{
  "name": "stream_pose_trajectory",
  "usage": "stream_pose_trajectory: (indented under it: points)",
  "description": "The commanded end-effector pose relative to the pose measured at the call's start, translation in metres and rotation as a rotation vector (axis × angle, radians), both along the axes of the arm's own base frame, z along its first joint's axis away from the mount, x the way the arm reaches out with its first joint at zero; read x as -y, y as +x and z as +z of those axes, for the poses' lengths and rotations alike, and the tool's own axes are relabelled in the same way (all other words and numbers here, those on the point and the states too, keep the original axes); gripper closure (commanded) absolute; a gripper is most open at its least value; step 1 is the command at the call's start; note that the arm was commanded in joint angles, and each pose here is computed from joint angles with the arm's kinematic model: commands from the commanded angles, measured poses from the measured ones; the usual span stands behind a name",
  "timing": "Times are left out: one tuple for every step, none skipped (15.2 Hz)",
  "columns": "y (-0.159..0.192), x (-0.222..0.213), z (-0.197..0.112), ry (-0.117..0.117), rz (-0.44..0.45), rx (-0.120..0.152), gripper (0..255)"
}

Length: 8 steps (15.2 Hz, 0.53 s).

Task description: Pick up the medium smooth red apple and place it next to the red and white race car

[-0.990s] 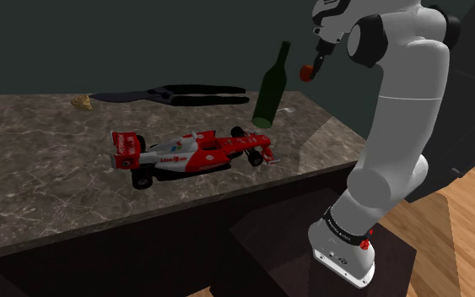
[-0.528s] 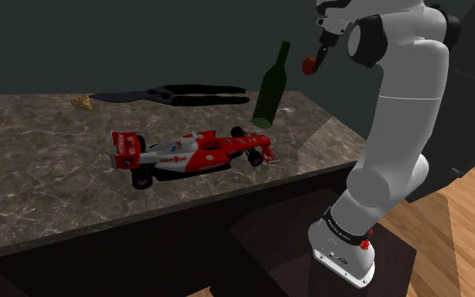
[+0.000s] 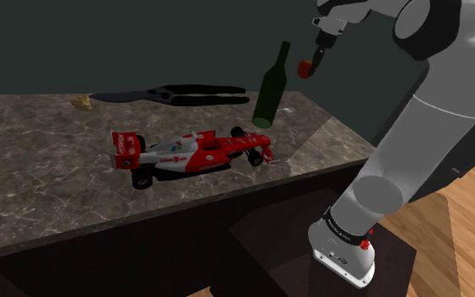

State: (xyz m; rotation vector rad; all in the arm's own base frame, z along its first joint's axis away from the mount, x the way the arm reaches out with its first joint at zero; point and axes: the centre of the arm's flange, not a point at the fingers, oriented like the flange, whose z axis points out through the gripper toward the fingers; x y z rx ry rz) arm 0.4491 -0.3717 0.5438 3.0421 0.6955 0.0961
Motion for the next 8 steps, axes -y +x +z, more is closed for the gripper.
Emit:
stream_pose_trajectory:
  points:
    - [-0.008, -0.022, 0.001, -0.001, -0.001, 0.000, 255]
    - [-0.012, -0.034, 0.001, -0.001, -0.001, 0.000, 255]
    - [-0.015, -0.047, 0.001, -0.001, -0.001, 0.000, 255]
    - [-0.019, -0.060, 0.001, -0.001, -0.001, 0.000, 255]
    - [-0.023, -0.072, 0.001, -0.001, -0.001, 0.000, 255]
    - [-0.027, -0.085, 0.001, -0.001, -0.001, 0.000, 255]
    - [-0.031, -0.098, 0.001, -0.001, -0.001, 0.000, 255]
    - [-0.034, -0.110, 0.001, -0.001, -0.001, 0.000, 255]
